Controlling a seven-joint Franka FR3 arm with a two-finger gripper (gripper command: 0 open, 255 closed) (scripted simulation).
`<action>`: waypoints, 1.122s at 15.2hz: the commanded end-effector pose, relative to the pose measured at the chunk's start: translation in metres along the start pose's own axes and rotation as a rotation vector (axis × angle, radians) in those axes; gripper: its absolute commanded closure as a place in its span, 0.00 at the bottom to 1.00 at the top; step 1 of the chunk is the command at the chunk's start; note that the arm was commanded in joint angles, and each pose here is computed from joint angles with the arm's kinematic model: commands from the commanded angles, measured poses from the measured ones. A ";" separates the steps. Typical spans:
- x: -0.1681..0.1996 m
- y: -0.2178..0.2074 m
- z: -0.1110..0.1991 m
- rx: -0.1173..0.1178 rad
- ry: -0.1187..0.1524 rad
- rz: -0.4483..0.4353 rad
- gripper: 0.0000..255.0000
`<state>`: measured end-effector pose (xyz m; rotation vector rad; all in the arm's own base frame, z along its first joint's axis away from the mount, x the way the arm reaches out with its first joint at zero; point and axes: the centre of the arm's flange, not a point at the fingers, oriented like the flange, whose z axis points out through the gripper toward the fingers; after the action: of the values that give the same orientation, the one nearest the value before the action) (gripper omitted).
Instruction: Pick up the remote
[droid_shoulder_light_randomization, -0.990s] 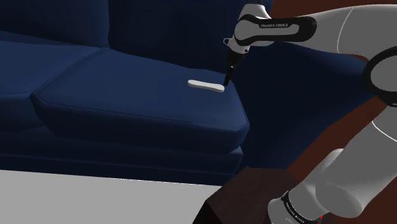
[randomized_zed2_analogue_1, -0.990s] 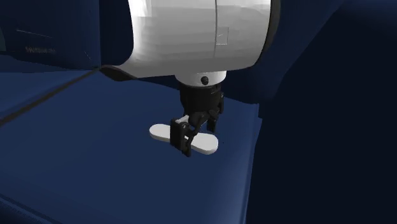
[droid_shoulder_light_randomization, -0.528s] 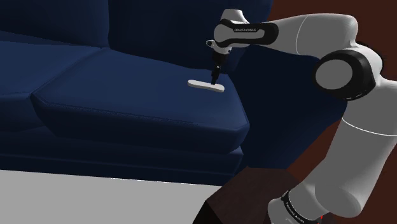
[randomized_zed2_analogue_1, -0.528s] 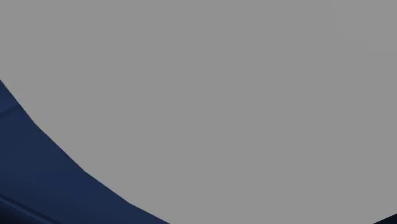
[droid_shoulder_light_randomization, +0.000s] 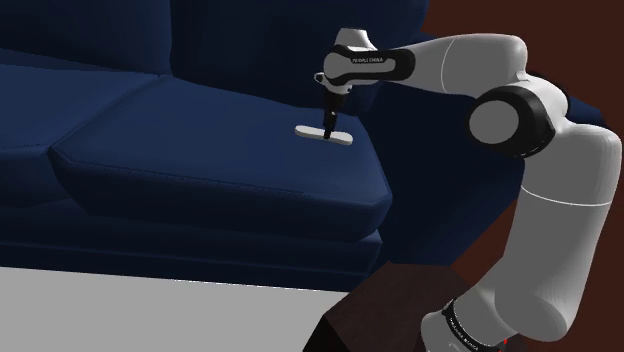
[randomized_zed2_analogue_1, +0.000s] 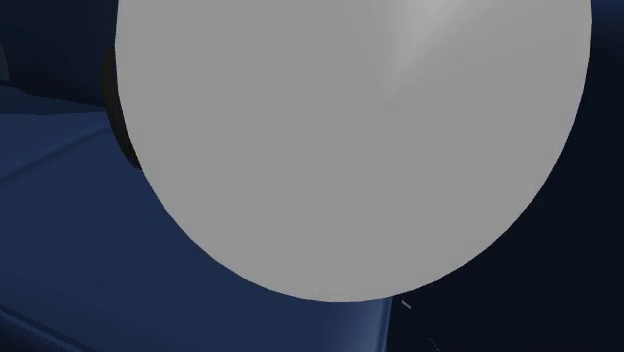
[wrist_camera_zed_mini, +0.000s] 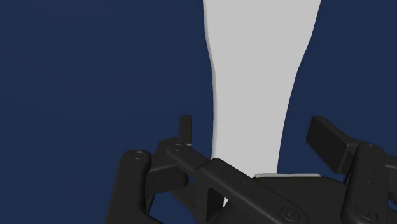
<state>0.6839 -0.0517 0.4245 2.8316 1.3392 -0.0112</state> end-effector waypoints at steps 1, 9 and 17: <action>0.001 -0.001 0.008 0.000 0.000 0.000 0.00; 0.001 0.000 0.008 0.000 0.000 0.000 1.00; 0.001 -0.001 -0.013 0.000 0.000 0.000 1.00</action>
<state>0.6832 -0.0501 0.4314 2.8311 1.3398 -0.0106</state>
